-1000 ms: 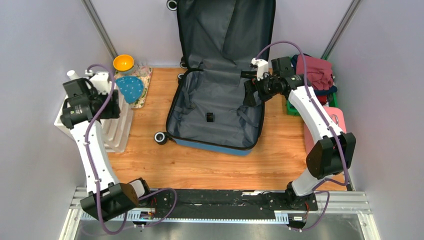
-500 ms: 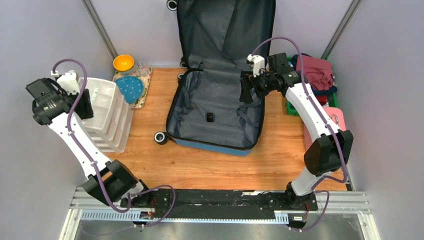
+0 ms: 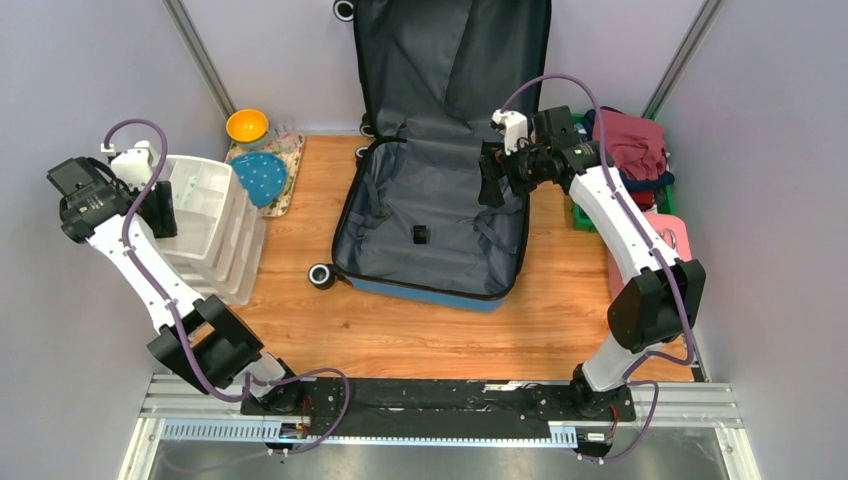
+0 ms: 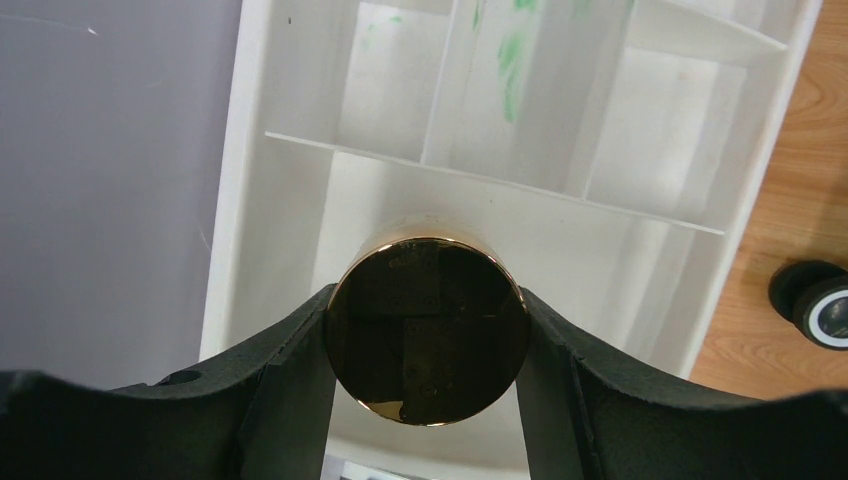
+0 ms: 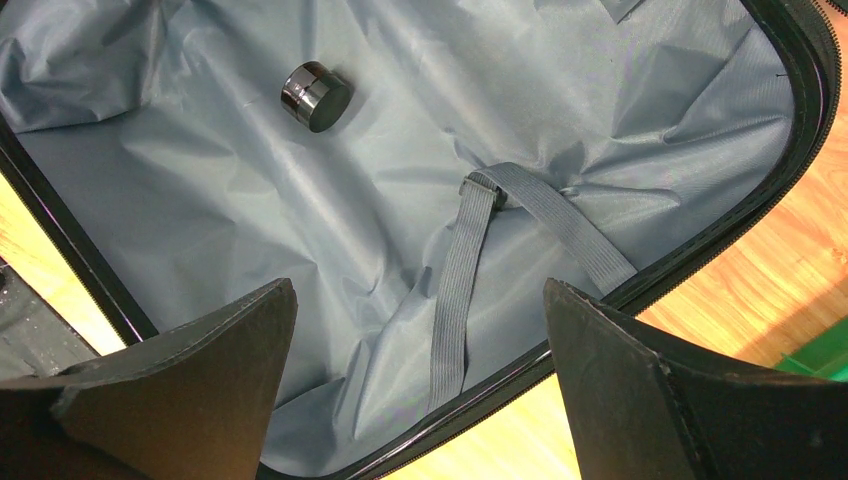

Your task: Open, take out, and arrange the luggage

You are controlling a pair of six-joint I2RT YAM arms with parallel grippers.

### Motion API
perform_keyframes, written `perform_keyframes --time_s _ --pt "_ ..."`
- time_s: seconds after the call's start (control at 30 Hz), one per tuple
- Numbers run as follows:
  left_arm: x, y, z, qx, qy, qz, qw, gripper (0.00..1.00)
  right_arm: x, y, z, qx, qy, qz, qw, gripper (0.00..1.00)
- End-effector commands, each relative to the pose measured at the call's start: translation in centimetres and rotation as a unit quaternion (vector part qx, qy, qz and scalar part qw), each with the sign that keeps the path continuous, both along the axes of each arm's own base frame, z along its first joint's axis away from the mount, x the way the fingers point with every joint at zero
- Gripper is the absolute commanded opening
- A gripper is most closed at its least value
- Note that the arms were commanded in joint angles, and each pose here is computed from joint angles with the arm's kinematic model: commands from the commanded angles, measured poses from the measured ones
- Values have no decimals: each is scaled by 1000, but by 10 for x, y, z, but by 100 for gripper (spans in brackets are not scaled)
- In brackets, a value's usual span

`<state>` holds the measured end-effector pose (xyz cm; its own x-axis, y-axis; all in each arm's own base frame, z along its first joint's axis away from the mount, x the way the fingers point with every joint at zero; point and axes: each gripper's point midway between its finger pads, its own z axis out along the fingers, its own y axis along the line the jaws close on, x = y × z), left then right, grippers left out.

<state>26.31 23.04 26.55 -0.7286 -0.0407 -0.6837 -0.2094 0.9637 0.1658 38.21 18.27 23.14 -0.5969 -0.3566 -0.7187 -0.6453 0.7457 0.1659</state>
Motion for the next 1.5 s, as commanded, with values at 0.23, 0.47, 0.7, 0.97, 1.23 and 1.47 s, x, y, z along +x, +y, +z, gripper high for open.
perform_keyframes --time_s 0.23,0.47,0.7,0.97,1.23,1.47 --pt "13 27 20 63 -27 -7 998 68 7 6 12 -2 -24 5 1000 98" --pt "10 33 32 91 -30 -2 995 82 8 8 11 -2 -24 6 1000 98" --pt "21 -7 69 55 -95 -59 992 83 7 9 10 -2 -22 12 1000 98" --pt "53 -137 85 -43 -155 -219 962 82 -1 20 -1 2 -4 29 1000 96" --pt "67 -324 25 -179 -106 -434 877 77 -6 20 -5 -6 -3 40 999 96" --pt "84 -385 10 -257 -98 -483 831 77 -11 38 -24 -1 -15 107 994 93"
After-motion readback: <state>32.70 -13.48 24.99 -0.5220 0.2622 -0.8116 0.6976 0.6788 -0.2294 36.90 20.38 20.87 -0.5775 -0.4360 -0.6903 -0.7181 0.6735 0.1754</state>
